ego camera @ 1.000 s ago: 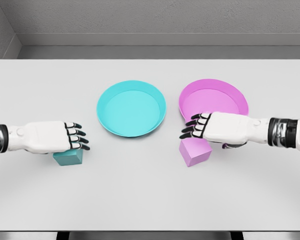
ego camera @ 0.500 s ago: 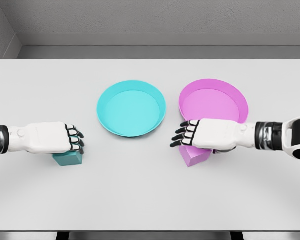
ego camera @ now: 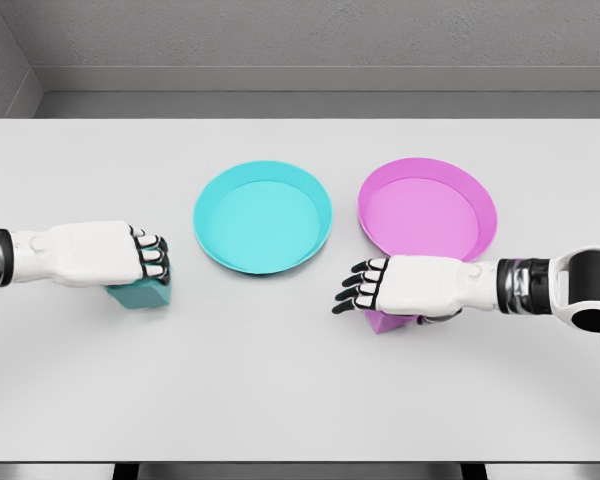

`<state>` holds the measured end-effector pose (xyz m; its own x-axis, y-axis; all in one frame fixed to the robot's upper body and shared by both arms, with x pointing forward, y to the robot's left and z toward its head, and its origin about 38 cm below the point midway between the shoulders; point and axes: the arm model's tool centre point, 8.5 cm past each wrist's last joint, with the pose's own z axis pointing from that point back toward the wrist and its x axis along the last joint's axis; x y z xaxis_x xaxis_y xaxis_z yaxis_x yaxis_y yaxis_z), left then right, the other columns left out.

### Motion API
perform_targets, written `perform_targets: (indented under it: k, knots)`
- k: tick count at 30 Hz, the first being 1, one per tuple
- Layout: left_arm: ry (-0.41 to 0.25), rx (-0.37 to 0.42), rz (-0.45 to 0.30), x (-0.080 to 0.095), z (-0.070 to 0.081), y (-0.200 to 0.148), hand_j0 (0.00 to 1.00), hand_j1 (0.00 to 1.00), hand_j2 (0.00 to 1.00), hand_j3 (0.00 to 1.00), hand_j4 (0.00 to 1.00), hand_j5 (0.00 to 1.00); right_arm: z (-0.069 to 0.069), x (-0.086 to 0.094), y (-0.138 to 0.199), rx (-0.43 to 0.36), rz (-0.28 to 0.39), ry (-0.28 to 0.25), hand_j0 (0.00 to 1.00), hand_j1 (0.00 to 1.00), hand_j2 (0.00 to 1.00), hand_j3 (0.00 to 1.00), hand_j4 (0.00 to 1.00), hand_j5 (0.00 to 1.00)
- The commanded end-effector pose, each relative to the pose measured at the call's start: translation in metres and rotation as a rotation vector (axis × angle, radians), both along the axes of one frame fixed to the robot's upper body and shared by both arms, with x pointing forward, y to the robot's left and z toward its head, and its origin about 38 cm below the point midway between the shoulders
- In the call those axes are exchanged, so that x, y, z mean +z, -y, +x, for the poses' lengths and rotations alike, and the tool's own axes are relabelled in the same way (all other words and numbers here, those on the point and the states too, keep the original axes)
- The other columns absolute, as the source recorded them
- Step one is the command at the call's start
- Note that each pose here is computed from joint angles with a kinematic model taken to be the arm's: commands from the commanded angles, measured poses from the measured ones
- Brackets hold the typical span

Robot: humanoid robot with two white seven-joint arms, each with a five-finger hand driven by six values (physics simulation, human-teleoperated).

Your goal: Place the blocks in the corresponding plates according to their colors

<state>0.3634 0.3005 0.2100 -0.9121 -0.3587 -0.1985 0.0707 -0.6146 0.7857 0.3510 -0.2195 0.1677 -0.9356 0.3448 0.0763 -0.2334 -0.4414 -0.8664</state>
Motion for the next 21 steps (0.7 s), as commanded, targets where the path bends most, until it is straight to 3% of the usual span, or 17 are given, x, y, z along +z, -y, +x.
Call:
perform_targets:
  k: [1,4,6,11,15,16,21]
  knots:
    - [-0.009,0.005,-0.035,0.002,0.002,0.003,0.40,0.40,0.40,0.40,0.40,0.40,0.001,0.001,0.001,-0.005,0.003,-0.002,0.98,0.98,0.98,0.98,0.98,0.98]
    - [0.008,0.023,-0.099,0.015,0.020,0.010,0.39,0.39,0.39,0.39,0.39,0.39,0.003,0.004,0.004,-0.013,-0.005,0.014,0.98,0.98,0.98,0.98,0.98,0.98]
    - [0.010,0.018,-0.119,0.018,0.023,0.015,0.39,0.39,0.39,0.39,0.39,0.39,0.003,0.003,0.004,-0.013,-0.009,0.015,0.97,0.97,0.97,0.97,0.97,0.97]
    - [0.027,-0.016,-0.186,0.027,0.038,0.042,0.39,0.39,0.39,0.39,0.39,0.39,0.003,0.003,0.004,-0.013,-0.021,0.025,0.78,0.78,0.78,0.78,0.78,0.78]
    - [0.022,0.007,-0.236,0.026,0.058,0.052,0.39,0.39,0.39,0.39,0.39,0.39,0.004,0.002,0.005,-0.014,-0.036,0.034,0.74,0.74,0.74,0.74,0.74,0.74]
    - [0.028,0.013,-0.249,0.028,0.067,0.057,0.39,0.39,0.39,0.39,0.39,0.39,0.004,0.002,0.005,-0.014,-0.036,0.036,0.66,0.66,0.66,0.66,0.66,0.66]
    - [0.018,0.015,-0.298,0.028,0.087,0.080,0.40,0.40,0.40,0.40,0.40,0.40,0.005,0.003,0.005,-0.013,-0.035,0.039,0.65,0.65,0.65,0.65,0.65,0.65]
